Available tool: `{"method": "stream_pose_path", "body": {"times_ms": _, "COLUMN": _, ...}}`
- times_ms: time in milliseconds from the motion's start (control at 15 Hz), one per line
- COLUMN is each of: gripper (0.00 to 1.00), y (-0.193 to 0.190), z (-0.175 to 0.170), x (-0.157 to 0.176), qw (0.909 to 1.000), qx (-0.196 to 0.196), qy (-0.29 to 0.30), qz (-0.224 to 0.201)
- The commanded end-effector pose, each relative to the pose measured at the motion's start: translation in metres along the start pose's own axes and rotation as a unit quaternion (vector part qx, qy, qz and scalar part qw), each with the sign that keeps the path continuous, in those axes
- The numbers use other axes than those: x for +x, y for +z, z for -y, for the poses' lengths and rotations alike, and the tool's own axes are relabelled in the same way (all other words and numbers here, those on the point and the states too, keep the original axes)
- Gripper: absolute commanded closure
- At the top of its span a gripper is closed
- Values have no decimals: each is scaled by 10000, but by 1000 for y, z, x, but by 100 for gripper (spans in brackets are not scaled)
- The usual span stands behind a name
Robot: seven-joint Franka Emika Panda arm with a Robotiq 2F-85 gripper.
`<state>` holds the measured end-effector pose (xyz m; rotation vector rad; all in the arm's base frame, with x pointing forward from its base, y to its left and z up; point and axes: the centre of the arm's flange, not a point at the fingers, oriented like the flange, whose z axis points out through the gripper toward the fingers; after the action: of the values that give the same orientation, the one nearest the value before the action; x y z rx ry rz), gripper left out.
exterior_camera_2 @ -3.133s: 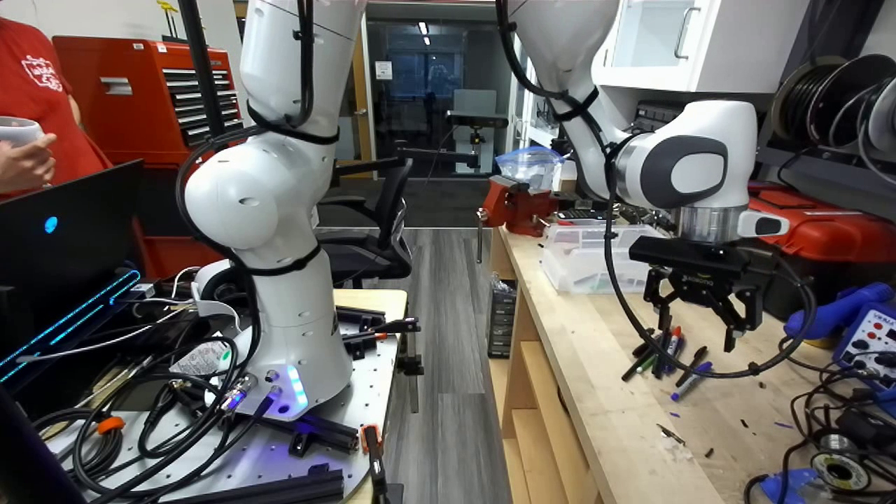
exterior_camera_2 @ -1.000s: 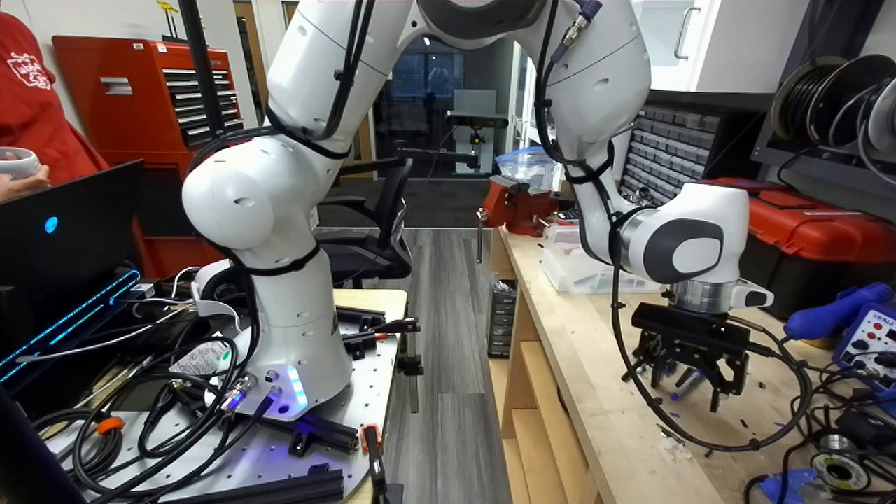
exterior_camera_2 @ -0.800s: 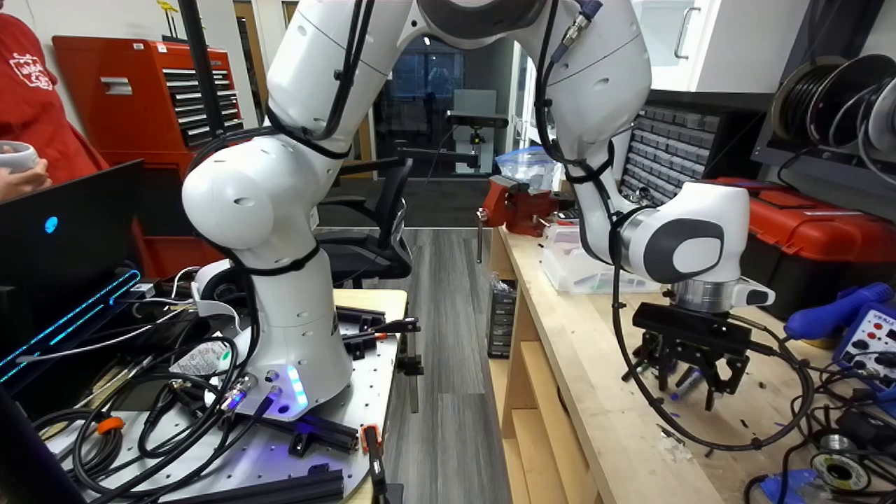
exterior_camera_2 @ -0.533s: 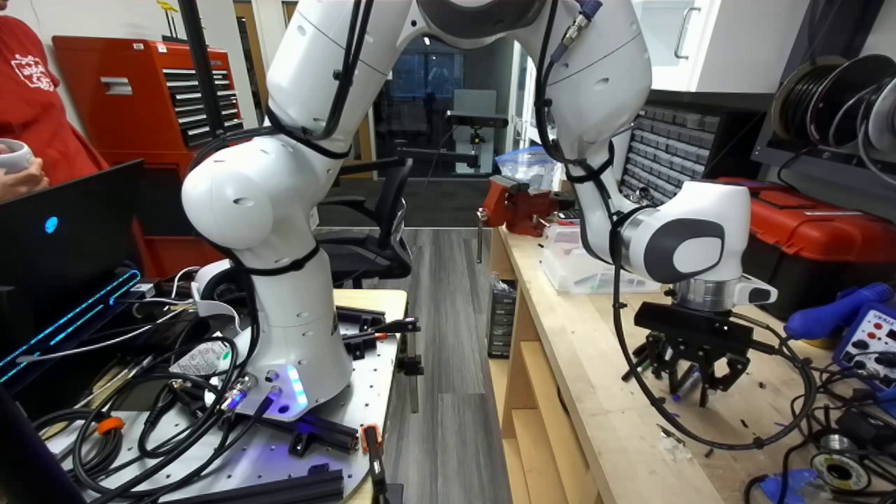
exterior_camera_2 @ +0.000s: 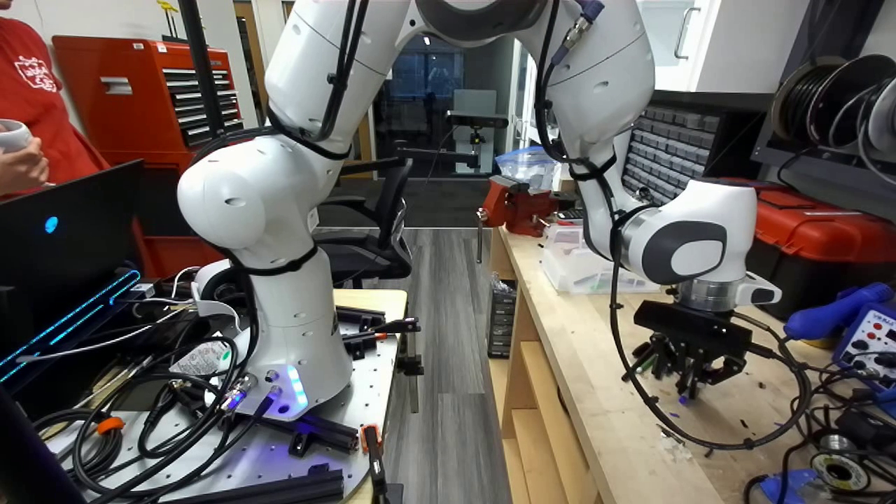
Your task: Pick up the blue marker and put it in the box
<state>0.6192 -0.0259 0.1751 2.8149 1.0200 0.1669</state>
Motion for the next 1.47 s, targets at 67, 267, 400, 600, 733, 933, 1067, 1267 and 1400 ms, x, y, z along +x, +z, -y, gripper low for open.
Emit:
{"method": "stream_pose_path", "body": {"times_ms": 67, "gripper": 97, "y": -34, "z": 6, "x": 1, "qw": 9998, "qx": -69, "qy": -61, "qz": -175}}
{"method": "stream_pose_path", "body": {"times_ms": 267, "gripper": 97, "y": -66, "z": 13, "x": 14, "qw": 9995, "qx": -199, "qy": -120, "qz": -234}}
{"method": "stream_pose_path", "body": {"times_ms": 400, "gripper": 97, "y": -90, "z": 17, "x": 24, "qw": 9991, "qx": -319, "qy": -163, "qz": -219}}
{"method": "stream_pose_path", "body": {"times_ms": 600, "gripper": 97, "y": -126, "z": 27, "x": 41, "qw": 9993, "qx": -327, "qy": -168, "qz": -67}}
{"method": "stream_pose_path", "body": {"times_ms": 733, "gripper": 97, "y": -147, "z": 36, "x": 54, "qw": 9994, "qx": -276, "qy": -166, "qz": 116}}
{"method": "stream_pose_path", "body": {"times_ms": 933, "gripper": 97, "y": -174, "z": 47, "x": 75, "qw": 9992, "qx": -77, "qy": 58, "qz": 382}}
{"method": "stream_pose_path", "body": {"times_ms": 1067, "gripper": 97, "y": -189, "z": 55, "x": 89, "qw": 9985, "qx": -2, "qy": 281, "qz": 477}}
{"method": "stream_pose_path", "body": {"times_ms": 1267, "gripper": 97, "y": -207, "z": 64, "x": 110, "qw": 9954, "qx": 160, "qy": 778, "qz": 534}}
{"method": "stream_pose_path", "body": {"times_ms": 1400, "gripper": 97, "y": -217, "z": 69, "x": 122, "qw": 9912, "qx": 299, "qy": 1168, "qz": 539}}
